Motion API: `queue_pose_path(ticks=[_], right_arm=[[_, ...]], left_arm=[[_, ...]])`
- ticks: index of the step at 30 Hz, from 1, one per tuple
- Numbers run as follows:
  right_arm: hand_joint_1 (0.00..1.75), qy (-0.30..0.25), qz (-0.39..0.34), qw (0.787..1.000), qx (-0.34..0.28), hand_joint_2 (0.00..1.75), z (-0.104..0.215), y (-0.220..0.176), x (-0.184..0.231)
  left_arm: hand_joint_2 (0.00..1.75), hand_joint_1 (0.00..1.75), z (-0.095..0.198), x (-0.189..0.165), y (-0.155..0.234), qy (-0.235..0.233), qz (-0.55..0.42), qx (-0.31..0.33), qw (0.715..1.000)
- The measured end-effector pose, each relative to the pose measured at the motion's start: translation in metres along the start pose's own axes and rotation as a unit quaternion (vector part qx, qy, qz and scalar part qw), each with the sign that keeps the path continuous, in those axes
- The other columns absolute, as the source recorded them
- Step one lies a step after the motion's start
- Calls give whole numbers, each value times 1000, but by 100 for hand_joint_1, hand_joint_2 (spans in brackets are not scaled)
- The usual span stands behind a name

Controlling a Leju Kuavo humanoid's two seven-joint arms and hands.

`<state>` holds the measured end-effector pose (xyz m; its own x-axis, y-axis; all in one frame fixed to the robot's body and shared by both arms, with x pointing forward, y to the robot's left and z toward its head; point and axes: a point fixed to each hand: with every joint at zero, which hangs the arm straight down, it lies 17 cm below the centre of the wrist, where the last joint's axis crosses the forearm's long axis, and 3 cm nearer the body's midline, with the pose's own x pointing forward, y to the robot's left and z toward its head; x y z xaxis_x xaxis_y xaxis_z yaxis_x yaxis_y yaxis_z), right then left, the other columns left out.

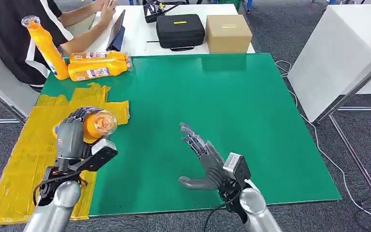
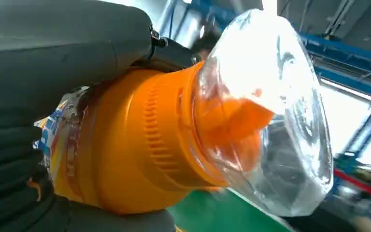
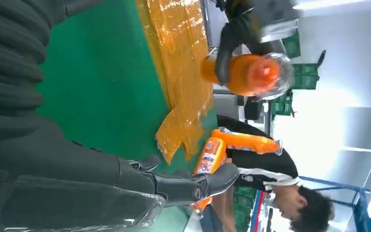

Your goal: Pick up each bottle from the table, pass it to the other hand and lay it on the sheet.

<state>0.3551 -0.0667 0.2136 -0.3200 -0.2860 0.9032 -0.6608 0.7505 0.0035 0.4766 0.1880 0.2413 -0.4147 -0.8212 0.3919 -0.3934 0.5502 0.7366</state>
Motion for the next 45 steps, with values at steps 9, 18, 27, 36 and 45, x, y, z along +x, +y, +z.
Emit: queue_pose_path(ticks=[9, 18, 27, 36, 45], right_arm=[[0, 2, 65, 998, -13, 175, -37, -13, 7], [0, 27, 117, 992, -32, 175, -44, -17, -3], [0, 36, 124, 991, -32, 175, -44, -13, -7], [0, 39, 127, 991, -31, 175, -45, -11, -8], [0, 40, 126, 991, -31, 175, -47, -9, -8]], left_arm=[[175, 175, 9, -12, -30, -14, -215, -59, 975], [175, 159, 26, -43, -80, 23, -206, -156, 966], [175, 155, 41, -72, -115, 66, -183, -220, 956], [175, 148, 42, -88, -130, 90, -178, -246, 948], [175, 99, 52, -101, -148, 109, -182, -289, 933]])
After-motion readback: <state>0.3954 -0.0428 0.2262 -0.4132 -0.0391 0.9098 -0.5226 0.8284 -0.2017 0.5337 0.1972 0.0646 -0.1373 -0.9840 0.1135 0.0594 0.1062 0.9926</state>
